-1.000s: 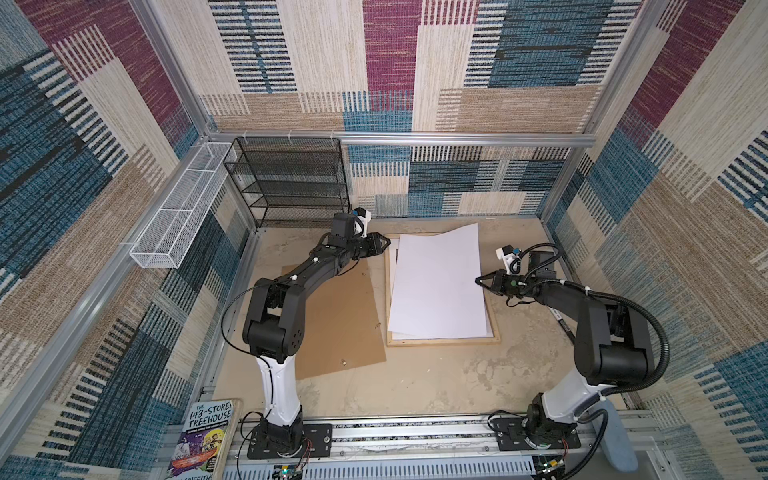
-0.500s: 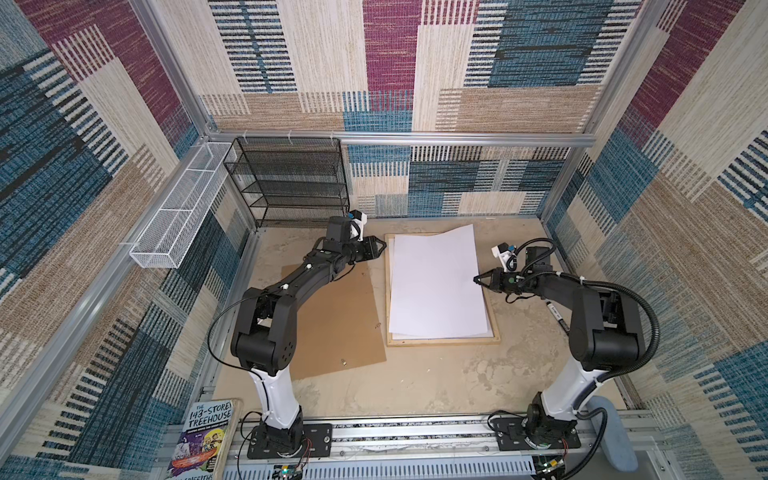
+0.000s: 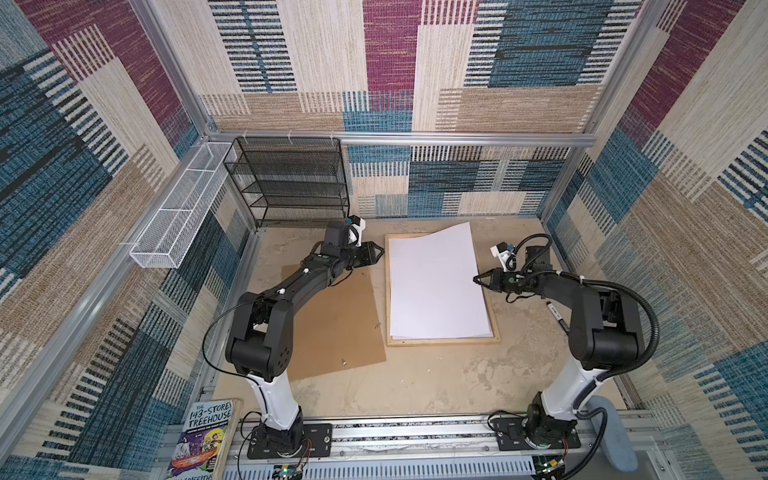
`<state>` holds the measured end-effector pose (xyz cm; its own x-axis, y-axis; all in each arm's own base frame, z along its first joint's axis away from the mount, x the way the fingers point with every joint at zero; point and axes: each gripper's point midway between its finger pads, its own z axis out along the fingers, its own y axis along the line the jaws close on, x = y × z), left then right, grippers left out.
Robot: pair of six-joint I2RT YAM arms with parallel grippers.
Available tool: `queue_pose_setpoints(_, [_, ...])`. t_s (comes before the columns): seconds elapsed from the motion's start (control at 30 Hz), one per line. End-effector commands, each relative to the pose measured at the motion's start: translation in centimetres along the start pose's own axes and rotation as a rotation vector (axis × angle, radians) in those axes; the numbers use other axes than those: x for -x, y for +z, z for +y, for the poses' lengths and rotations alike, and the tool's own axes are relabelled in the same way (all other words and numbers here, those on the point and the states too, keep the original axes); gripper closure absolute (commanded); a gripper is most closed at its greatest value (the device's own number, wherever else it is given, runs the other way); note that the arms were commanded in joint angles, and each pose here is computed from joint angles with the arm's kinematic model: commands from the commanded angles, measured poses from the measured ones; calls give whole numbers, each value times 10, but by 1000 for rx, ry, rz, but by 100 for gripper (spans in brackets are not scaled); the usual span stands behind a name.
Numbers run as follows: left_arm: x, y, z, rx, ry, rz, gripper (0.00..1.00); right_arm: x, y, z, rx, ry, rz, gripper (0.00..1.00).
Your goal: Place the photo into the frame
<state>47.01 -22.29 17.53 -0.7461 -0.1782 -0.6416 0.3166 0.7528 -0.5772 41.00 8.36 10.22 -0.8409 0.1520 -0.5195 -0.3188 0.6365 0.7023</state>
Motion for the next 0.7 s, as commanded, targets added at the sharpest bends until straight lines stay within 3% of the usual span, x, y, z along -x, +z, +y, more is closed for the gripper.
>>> queue_pose_setpoints(0.0, [3, -4, 0, 12, 27, -17, 58, 8, 1, 3, 22, -43, -3, 97])
queue_pose_setpoints(0.67, [1, -9, 0, 24, 29, -18, 58, 8, 6, -2, 42, -49, 18, 94])
